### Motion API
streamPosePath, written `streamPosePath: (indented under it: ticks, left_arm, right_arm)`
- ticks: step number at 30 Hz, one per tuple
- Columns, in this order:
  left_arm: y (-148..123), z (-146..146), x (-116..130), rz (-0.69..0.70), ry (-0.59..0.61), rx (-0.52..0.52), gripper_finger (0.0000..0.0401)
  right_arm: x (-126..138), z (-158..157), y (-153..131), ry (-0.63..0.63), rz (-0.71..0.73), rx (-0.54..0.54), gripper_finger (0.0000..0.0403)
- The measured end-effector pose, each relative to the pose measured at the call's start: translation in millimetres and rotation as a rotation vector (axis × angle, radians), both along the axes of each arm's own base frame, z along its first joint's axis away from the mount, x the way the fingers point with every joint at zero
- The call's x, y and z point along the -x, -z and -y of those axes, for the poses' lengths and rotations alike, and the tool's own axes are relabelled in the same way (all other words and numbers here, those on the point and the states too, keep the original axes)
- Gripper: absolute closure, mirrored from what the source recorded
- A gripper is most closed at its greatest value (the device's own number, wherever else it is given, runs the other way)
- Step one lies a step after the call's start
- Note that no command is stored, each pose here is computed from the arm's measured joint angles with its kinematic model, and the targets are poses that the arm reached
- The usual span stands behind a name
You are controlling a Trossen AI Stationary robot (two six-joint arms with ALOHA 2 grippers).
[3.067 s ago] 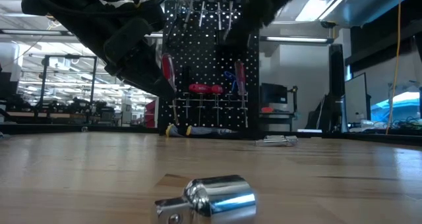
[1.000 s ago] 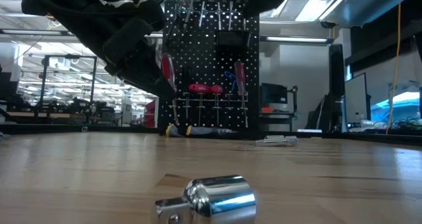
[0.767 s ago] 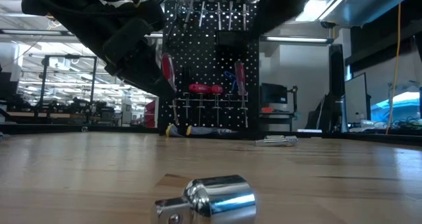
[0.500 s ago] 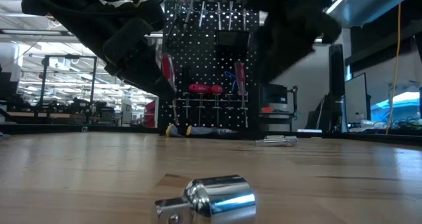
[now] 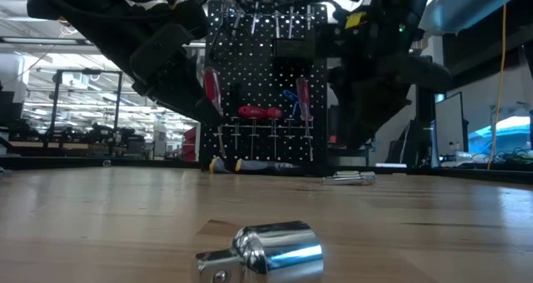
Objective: Hang tools onto peg board
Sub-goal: Put the extension bar into the pegboard bin
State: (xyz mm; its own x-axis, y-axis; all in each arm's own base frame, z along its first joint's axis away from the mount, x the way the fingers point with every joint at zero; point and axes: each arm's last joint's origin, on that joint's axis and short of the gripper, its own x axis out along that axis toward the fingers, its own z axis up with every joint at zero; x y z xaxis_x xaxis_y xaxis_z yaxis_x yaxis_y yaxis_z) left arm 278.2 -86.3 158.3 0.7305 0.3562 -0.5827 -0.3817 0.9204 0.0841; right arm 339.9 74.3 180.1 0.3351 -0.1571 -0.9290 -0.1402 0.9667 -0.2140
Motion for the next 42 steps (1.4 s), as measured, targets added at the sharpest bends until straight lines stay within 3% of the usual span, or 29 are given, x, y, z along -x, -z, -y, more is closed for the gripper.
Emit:
streamPosePath:
  ticks: [7, 11, 17, 27, 34, 42]
  left_arm:
    - [0, 0, 0, 0.0, 0.0, 0.0, 0.0268]
    - [0, 0, 0, 0.0, 0.0, 0.0, 0.0268]
    - [0, 0, 0, -0.001, 0.002, -0.002, 0.0268]
    - [0, 0, 0, 0.0, 0.0, 0.0, 0.0268]
    - [0, 0, 0, 0.0, 0.0, 0.001, 0.0268]
    - [0, 0, 0, 0.001, 0.0, 0.001, 0.0268]
  right_arm:
    - [5, 18, 17, 0.045, -0.04, 0.004, 0.0304]
    - [11, 26, 33, 0.058, -0.035, -0.045, 0.0306]
    - [15, 28, 44, 0.067, 0.003, -0.014, 0.0307]
    - [23, 30, 59, 0.083, 0.034, -0.071, 0.0308]
    - [24, 30, 60, 0.096, 0.041, -0.082, 0.0364]
    - [13, 28, 47, 0.11, 0.088, -0.087, 0.0364]
